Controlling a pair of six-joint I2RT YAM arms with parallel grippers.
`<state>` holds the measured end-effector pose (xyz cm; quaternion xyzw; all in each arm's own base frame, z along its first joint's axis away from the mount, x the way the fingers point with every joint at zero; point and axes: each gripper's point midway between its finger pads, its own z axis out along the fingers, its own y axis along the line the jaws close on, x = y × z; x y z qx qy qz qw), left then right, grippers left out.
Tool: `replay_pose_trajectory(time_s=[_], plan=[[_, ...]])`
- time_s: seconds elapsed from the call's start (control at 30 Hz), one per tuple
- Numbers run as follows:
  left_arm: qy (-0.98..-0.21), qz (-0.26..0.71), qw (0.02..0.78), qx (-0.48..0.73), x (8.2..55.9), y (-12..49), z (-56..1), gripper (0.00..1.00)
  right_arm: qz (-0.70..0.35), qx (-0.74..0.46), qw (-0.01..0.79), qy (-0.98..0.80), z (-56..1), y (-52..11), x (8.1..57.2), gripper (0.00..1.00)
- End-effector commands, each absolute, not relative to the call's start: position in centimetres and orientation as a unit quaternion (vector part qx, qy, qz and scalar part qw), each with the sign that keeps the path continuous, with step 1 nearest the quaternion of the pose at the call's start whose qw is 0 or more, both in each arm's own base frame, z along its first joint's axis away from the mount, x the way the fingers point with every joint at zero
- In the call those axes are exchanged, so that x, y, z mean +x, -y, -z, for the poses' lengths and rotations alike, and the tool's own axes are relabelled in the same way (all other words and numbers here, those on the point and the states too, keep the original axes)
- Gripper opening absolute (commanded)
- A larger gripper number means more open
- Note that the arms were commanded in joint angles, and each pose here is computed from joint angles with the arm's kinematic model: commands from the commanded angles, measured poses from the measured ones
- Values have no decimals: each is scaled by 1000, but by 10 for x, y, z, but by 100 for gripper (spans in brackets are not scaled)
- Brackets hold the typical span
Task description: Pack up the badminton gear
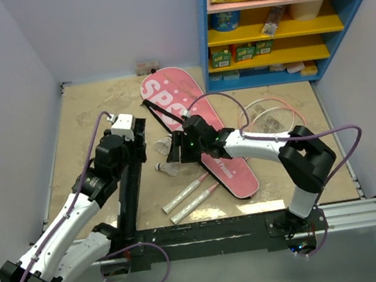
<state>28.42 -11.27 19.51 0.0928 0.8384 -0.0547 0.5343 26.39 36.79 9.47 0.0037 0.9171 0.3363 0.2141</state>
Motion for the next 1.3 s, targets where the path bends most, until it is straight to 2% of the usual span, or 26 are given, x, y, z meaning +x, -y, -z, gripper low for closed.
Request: replay_pose_trajectory(time_s=[0.0, 0.47, 0.67, 0.77, 0.8, 0.83, 0.87, 1.03, 1.27], plan=[[-828, 73, 551, 74, 288, 116, -215, 22, -392, 19, 218, -893, -108, -398, 269, 64], [-825, 83, 553, 80, 287, 119, -217, 22, -416, 28, 202, -886, -84, -430, 275, 60], [-824, 88, 554, 85, 286, 121, -218, 22, -420, 32, 206, -883, -78, -432, 277, 45], [-823, 88, 555, 86, 286, 121, -219, 22, -417, 33, 210, -884, -77, -432, 279, 31], [-822, 89, 556, 86, 286, 122, -219, 22, -416, 33, 210, -884, -77, -432, 279, 19], [-822, 90, 556, 87, 286, 122, -220, 22, -416, 33, 211, -884, -77, -431, 279, 12], [-823, 89, 555, 88, 286, 122, -219, 22, -414, 33, 213, -884, -78, -430, 280, 1], [-819, 96, 557, 97, 286, 125, -220, 22, -389, 11, 237, -890, -92, -419, 280, 0], [-805, 148, 554, 154, 277, 149, -223, 20, -349, -53, 297, -887, -149, -383, 273, 0]])
